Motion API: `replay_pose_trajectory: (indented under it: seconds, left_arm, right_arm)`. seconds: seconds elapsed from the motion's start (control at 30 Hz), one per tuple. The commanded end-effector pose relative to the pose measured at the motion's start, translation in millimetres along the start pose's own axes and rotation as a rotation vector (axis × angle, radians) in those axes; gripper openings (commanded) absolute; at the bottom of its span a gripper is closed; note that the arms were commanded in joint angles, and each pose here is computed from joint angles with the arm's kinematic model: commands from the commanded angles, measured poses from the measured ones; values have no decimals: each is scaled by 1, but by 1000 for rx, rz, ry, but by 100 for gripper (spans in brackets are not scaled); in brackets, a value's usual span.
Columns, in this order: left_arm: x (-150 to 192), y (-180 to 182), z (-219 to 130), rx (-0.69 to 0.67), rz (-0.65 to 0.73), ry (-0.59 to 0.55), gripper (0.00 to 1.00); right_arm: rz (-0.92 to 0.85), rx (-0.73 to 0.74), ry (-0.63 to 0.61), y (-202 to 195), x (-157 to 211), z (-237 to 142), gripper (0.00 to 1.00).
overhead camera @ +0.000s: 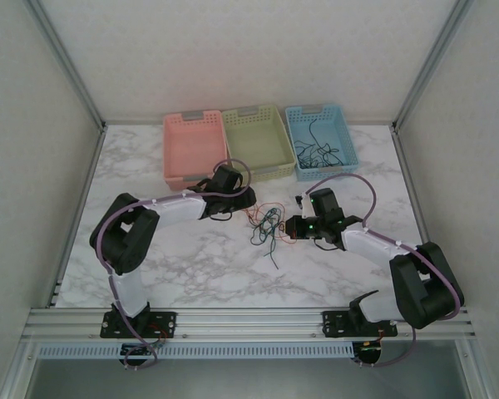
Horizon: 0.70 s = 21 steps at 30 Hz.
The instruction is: Untangle the cables
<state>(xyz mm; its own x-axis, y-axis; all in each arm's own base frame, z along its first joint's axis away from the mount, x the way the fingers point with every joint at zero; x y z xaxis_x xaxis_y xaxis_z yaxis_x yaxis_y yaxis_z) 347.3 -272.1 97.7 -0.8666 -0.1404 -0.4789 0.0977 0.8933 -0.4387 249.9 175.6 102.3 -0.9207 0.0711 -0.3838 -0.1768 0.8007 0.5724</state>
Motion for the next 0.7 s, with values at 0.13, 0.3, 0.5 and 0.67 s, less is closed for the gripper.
replay_pose_trajectory:
  seconds: [0.13,0.3,0.5,0.67]
  left_arm:
    - [-8,-3,8,-6,-24,-25,52]
    - [-7,-4,16,-7,-18,-4,47]
    - [-8,-2,15,-18,-11,-12,35]
    - [-8,-3,15,-18,-6,-11,22]
  right_arm:
    - [-20,21,-6,-4,4,2,0]
    - [-19,24,-6,-5,3,3,0]
    - [-16,25,-1,-5,3,4,0]
    - [-17,26,-3,-5,3,4,0]
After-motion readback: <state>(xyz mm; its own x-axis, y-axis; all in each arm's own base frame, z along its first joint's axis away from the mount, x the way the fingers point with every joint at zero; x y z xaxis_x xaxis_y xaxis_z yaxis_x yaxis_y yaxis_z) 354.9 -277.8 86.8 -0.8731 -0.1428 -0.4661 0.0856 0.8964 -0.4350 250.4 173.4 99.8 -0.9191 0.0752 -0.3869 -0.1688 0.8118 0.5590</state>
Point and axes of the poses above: each hand's point on the last joint's axis, 136 mm out from that joint toward the fingers, its own z axis out along the fingers, its own y axis along the line the jaws close on, x = y × z, the point moved 5 cm from there along -z, back along the fingers, and after that the axes turned 7 degrees about z, right-handed, at the moved point
